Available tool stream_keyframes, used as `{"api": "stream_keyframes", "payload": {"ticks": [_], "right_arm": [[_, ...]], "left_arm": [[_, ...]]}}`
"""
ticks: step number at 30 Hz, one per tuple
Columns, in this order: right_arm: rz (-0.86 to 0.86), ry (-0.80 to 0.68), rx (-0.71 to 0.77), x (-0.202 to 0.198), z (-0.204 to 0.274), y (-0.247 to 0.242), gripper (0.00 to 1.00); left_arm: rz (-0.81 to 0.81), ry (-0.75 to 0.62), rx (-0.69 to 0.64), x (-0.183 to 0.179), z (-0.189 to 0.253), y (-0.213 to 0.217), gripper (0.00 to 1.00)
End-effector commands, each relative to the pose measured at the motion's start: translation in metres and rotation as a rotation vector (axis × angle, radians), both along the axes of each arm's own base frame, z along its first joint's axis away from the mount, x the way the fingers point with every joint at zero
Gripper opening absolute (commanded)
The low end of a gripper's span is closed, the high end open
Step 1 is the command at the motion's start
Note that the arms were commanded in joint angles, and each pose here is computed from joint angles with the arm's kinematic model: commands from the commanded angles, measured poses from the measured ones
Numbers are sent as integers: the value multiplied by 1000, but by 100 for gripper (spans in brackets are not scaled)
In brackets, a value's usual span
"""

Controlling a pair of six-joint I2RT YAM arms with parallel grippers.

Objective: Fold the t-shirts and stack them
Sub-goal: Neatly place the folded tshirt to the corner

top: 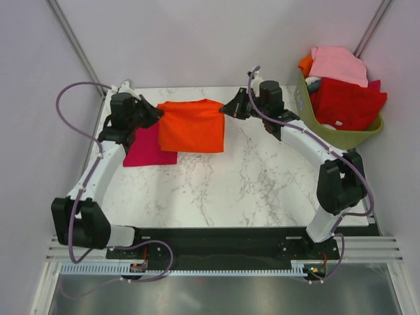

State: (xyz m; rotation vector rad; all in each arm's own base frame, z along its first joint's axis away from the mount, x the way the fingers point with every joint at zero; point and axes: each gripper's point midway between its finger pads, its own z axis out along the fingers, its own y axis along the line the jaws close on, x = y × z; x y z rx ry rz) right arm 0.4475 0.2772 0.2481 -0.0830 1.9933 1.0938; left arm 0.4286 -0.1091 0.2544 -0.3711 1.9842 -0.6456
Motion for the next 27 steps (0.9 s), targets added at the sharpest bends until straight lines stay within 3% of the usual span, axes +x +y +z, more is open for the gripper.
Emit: {"api": "stream_keyframes", "payload": {"ticks": [1, 8, 16, 27], "right_arm": [[67, -78, 13, -29, 28, 36, 0], [148, -76, 18, -53, 29, 108, 0], [218, -9, -11, -60, -16, 175, 0], [215, 16, -32, -36, -49, 212, 0]], "left_arm": [[114, 11, 82, -28, 1, 43, 2], [370, 130, 100, -46, -27, 125, 2], [514, 238, 142, -46, -54, 174, 2], [613, 288, 195, -25, -65, 208, 2]]}}
